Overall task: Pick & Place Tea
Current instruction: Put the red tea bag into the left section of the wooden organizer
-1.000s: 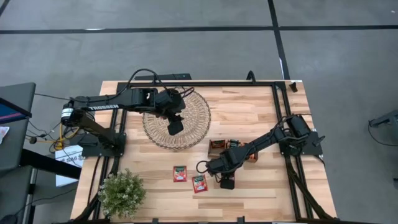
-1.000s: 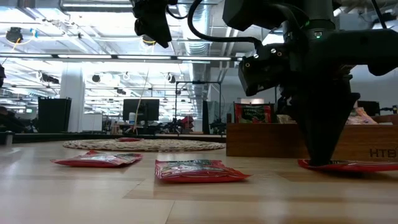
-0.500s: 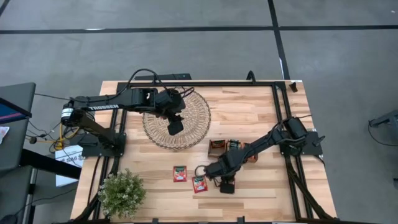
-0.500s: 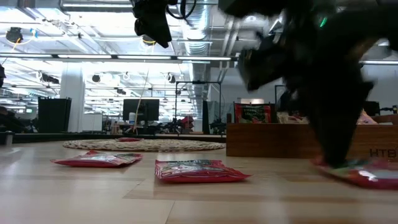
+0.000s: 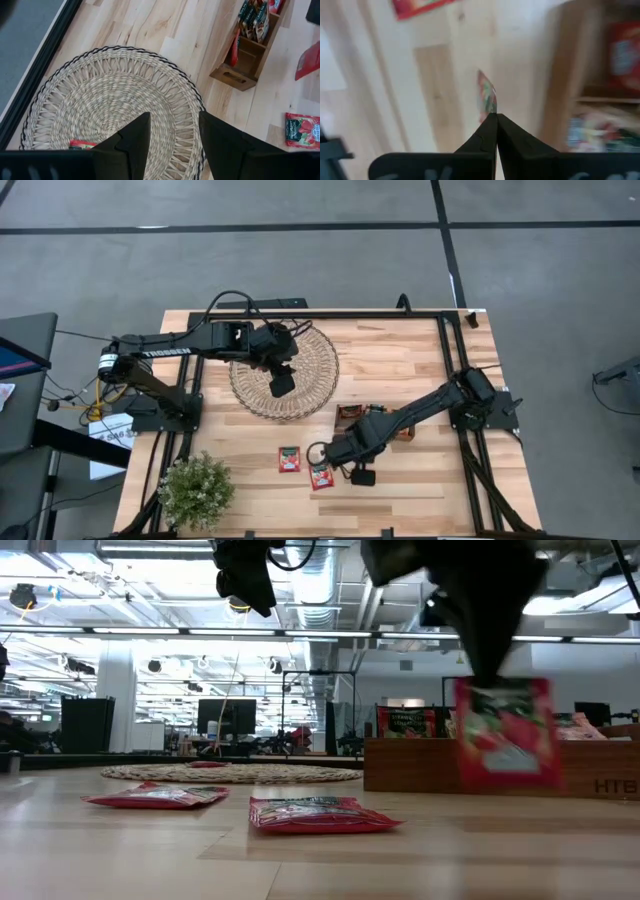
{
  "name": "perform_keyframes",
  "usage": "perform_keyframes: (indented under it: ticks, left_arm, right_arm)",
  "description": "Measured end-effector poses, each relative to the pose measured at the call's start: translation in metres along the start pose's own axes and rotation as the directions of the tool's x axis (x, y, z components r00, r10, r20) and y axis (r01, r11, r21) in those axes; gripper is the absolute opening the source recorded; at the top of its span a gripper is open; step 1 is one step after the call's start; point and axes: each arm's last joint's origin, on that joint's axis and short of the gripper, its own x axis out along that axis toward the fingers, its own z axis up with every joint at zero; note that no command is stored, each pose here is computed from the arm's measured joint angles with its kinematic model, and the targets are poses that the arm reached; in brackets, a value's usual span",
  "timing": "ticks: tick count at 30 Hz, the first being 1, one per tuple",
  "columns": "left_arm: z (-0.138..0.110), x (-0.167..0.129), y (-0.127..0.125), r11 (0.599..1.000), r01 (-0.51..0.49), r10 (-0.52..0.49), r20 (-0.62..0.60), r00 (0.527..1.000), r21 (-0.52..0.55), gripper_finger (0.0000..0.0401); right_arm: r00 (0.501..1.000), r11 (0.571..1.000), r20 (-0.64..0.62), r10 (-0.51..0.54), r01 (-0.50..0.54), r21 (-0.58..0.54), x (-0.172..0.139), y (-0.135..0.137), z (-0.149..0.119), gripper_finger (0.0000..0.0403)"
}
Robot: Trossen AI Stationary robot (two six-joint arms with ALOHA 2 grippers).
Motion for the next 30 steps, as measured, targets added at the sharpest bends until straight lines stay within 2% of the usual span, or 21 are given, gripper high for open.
perform_keyframes:
  ticks: [6, 17, 23, 30]
  left_arm:
    - [-0.001, -0.001, -0.004, 1.0, 0.009, -0.009, 0.0, 1.0, 0.011, 0.016]
    - [-0.002, -0.002, -0.012, 0.999, 0.025, -0.025, -0.001, 1.0, 0.03, 0.016]
    - [-0.002, -0.002, -0.012, 0.999, 0.025, -0.025, 0.0, 1.0, 0.027, 0.016]
    - [-0.002, -0.002, -0.012, 0.999, 0.025, -0.025, 0.0, 1.0, 0.027, 0.016]
  right_arm:
    - [0.997, 0.997, 0.045, -0.07, 0.07, -0.01, -0.026, -0.016, 0.01, 0.0]
    - [0.985, 0.987, 0.068, -0.158, 0.16, -0.032, -0.05, -0.057, 0.024, 0.0]
    - [0.981, 0.981, 0.077, -0.179, 0.184, -0.066, -0.052, -0.074, 0.029, 0.0]
    - [0.982, 0.974, 0.071, -0.178, 0.186, -0.131, -0.044, -0.075, 0.03, 0.0]
